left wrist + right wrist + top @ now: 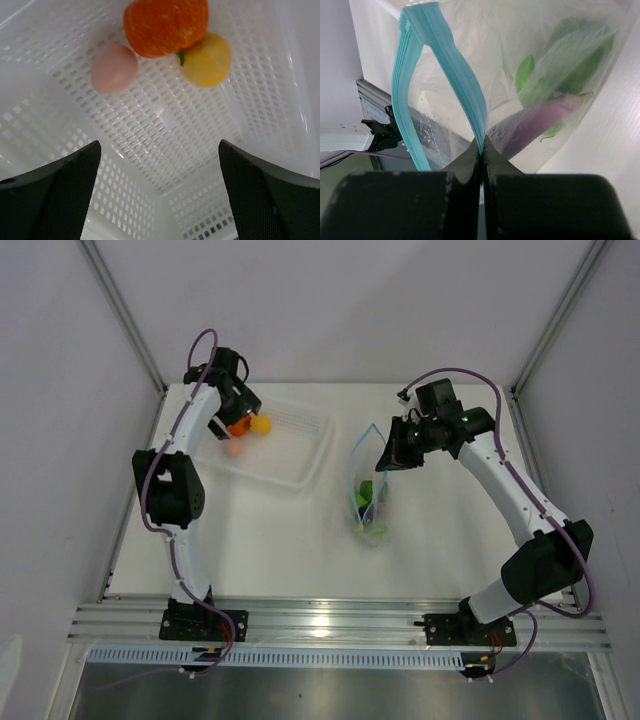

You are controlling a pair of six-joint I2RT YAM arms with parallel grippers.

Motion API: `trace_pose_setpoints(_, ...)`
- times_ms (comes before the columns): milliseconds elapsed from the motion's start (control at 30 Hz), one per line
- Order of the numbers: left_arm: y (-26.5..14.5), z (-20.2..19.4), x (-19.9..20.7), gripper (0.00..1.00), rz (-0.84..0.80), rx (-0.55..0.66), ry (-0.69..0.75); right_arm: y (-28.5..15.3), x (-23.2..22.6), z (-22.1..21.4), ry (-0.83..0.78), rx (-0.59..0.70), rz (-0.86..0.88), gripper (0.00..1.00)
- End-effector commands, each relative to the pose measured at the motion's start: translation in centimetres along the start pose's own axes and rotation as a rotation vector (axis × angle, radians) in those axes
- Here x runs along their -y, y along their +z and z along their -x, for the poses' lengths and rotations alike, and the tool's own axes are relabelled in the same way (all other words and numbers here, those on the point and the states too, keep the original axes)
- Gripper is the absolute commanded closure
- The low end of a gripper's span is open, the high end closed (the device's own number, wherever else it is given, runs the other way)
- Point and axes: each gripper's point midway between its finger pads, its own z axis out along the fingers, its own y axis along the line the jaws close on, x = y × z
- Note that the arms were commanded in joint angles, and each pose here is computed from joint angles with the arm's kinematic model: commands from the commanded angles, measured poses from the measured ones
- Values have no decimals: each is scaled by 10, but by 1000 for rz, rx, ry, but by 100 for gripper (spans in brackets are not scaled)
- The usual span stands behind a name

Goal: Place the food in the zip-top bag and seal the zipper
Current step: Pick up the fake food from the bin.

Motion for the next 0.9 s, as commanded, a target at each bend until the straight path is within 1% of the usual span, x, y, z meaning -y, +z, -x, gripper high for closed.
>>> trace_pose_setpoints(0, 8, 32, -11, 3, 57, 72, -215, -5, -6, 5, -5, 7, 1, 100)
trace_pose_setpoints(100, 27, 33, -22, 5, 92, 31, -292, -5, -5, 7, -6, 4, -9, 100)
trace_pose_setpoints(200, 42, 27, -30, 7, 116, -14, -319, -3, -3, 10, -11, 9, -17, 100)
trace_pose_setpoints(367, 56, 8, -37, 9, 157, -85, -335, 3, -1, 10, -6, -3, -18, 100)
trace_pose_setpoints(533, 67, -4, -37, 11, 179, -154, -405, 7, -1, 12, -6, -4, -10, 100)
trace_pose_setpoints(567, 72, -10, -46, 11, 222, -174, -412, 8, -1, 12, -3, -7, -10, 100)
trace_pose_setpoints(667, 79, -17, -55, 11, 277, -200, -454, 9, 0, 12, -1, -11, -12, 100)
trace_pose_setpoints(700, 81, -22, -56, 11, 287, -222, -477, 9, 0, 11, -3, -11, -12, 100)
trace_pose_setpoints(733, 84, -16, -65, 12, 297, -231, -510, 8, 0, 11, -4, -12, -12, 100)
trace_pose_setpoints(767, 89, -20, -68, 14, 302, -260, -534, 8, 0, 11, -6, -11, -12, 100)
trace_pose_setpoints(867, 100, -23, -71, 15, 308, -291, -561, 9, 1, 10, -5, -10, -9, 100)
